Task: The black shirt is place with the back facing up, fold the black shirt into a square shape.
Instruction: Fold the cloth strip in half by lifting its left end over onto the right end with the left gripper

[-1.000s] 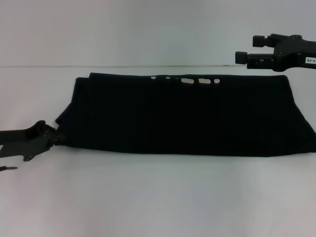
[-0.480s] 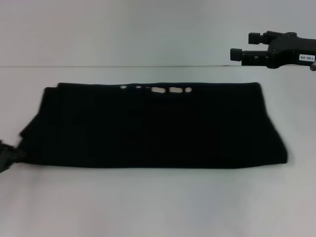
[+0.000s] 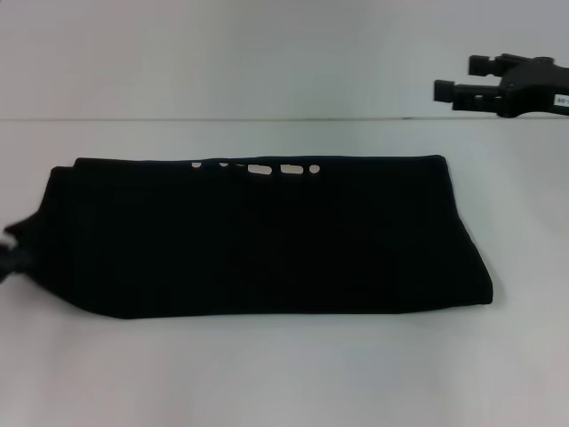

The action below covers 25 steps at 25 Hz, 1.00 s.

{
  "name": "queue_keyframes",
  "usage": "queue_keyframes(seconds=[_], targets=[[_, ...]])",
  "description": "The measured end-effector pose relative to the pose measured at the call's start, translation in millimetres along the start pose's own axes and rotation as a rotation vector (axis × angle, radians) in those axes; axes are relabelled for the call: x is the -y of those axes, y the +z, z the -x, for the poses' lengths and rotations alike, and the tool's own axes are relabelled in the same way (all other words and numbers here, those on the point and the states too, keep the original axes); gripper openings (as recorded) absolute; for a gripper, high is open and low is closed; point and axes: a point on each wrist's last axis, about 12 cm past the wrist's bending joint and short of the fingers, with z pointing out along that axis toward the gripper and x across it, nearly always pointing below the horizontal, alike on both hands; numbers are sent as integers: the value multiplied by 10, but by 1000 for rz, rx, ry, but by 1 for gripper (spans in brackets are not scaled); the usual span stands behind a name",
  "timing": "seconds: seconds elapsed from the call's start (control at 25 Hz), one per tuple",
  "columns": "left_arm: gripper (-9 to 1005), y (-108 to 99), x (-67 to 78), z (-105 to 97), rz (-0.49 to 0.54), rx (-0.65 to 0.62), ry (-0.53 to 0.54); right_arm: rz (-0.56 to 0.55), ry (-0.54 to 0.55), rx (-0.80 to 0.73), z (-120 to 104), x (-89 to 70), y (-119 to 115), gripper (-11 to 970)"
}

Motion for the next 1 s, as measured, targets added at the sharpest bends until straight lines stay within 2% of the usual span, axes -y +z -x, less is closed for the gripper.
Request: queue_keyframes(seconds=[0.16,0.36,0.52,0.6,0.64,0.68,0.76,0.88,0.92,0.96,1.0], targets=[[54,282,436,95,-144,-90,79,-72,40,31,-69,114,-162,929],[54,880,1275,151,-336,-230,218,-230,97,93,-208,334,-517,929],[55,1492,2073,-93,-443,-315,352,-328,119,140,-294,457,-801,929],[55,1705,2323,-254,-457,-329,404,-347,118,152,-309,488,-901,929],[55,1848,2485,-399,-474,-328,433,-357,118,157,-318,503,-955,929],[55,1937,2586,-503,-490,-324,449,-362,116,160,-319,513,-988,929],[55,2089,2680,-668,-510,-301,454,-368,108,162,-317,527,-1035,930],[56,2203,2654,-789,-504,-281,427,-367,96,157,-311,531,-1053,930],[56,2302,2561,-914,-481,-260,390,-367,88,152,-308,532,-1050,930],[56,2373,2328,-1098,-469,-207,318,-366,82,148,-306,533,-1044,930],[56,2371,2254,-1144,-480,-184,298,-363,73,140,-303,531,-1027,930]])
